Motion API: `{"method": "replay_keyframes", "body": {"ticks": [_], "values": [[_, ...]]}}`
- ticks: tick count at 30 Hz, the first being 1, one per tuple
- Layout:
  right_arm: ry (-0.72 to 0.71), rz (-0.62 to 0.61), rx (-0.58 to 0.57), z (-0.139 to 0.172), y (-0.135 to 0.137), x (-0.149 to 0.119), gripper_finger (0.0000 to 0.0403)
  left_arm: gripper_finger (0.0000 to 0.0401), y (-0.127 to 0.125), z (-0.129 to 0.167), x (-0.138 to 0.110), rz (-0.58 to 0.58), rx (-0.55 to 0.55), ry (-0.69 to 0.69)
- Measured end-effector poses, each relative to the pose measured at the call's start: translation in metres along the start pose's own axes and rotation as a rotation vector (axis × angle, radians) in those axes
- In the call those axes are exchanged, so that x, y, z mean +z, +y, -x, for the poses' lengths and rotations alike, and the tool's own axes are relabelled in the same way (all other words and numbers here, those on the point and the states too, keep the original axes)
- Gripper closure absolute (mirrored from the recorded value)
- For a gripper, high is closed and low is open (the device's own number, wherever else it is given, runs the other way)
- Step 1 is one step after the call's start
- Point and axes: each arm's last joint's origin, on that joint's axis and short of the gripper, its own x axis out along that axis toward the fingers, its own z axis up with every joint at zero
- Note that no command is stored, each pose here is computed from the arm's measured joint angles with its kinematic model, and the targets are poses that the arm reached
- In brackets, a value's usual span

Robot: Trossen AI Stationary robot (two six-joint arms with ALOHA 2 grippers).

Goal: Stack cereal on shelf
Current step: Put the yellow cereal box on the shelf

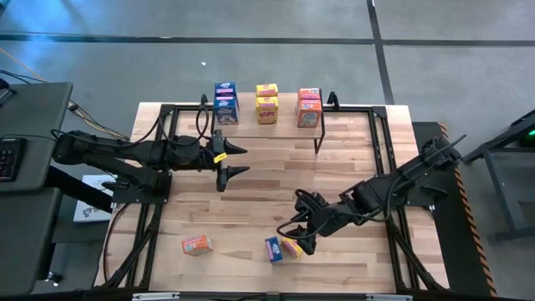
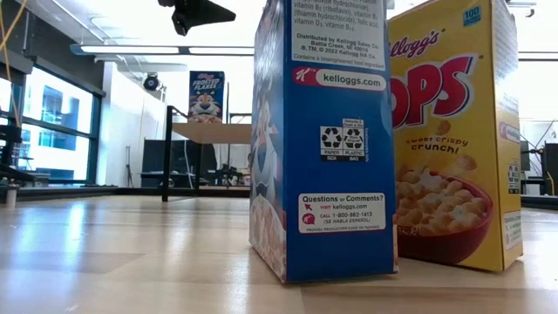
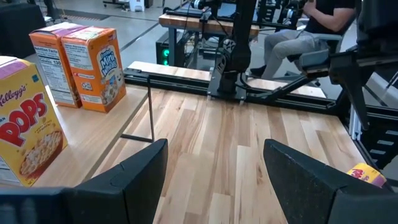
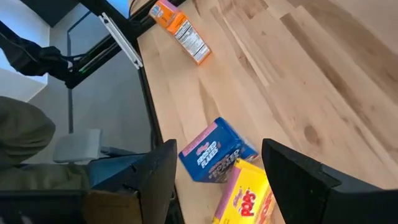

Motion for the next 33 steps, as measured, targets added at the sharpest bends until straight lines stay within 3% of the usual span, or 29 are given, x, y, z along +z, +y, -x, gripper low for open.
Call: {"method": "replay_keyframes", "body": {"ticks": [13,24,33], "values": [[0.036,-0.053,0.007,0.0,0.0,-0.003,0.0138,0.0146,0.0,0.0,0.0,0.0,0.0,0.001],[0.048,0.0,0.027,0.003,0.014,-0.022,0.0136,0.0146,0.0,0.0,0.0,0.0,0.001,0.001],[0.095,-0.077,-0.04,-0.018,0.012,-0.034,0.0136,0.0146,0.0,0.0,0.0,0.006,0.001,0.002]]}}
